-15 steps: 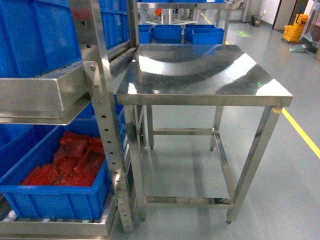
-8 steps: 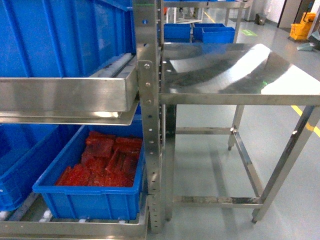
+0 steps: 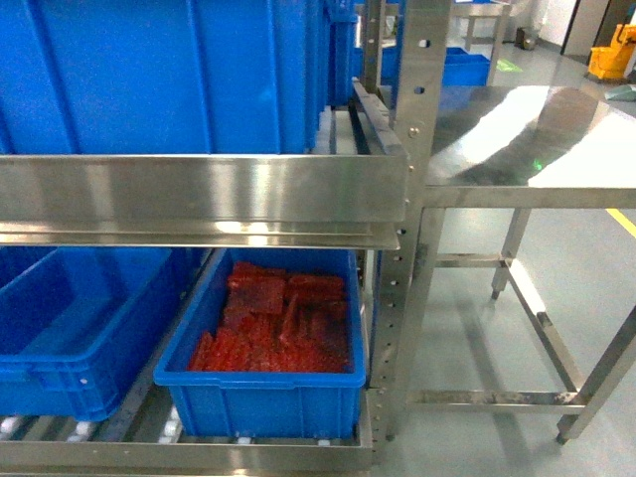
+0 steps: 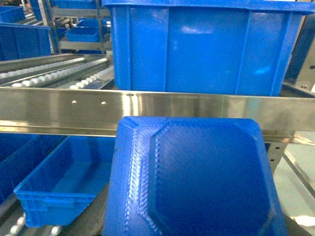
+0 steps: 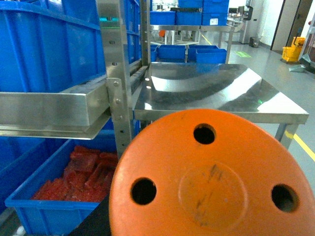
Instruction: Sort blue parts and orange caps into right shelf containers
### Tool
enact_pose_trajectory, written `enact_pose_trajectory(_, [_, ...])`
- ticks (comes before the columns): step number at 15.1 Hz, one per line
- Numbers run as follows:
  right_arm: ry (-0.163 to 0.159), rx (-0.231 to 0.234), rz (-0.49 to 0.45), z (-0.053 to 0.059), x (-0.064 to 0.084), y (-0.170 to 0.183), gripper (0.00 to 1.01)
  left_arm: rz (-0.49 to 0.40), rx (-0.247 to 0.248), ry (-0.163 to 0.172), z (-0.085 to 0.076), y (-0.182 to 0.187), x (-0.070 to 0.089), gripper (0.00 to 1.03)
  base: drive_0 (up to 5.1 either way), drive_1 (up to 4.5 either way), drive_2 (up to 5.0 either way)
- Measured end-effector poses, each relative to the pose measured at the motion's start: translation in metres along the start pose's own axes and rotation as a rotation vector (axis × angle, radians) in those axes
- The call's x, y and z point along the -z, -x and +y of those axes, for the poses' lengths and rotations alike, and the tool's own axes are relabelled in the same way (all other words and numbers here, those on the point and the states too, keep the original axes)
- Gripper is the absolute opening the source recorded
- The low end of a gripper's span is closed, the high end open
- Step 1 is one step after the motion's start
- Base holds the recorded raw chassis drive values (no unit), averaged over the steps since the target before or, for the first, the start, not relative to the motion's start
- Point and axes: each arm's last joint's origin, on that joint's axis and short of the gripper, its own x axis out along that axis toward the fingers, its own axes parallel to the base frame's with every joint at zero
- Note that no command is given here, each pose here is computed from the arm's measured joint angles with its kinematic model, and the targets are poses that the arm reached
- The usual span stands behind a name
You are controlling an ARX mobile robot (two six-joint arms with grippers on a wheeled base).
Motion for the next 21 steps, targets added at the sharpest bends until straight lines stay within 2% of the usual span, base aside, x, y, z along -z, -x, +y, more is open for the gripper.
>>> enact_pose_trajectory(21, [0.000,0.000,0.000,0.0000,0.0000,0.0000,0.46,-0.003,-0.001,0.000,0.0000,0.0000,-0.0003,0.43,-5.0,2.39,2.4])
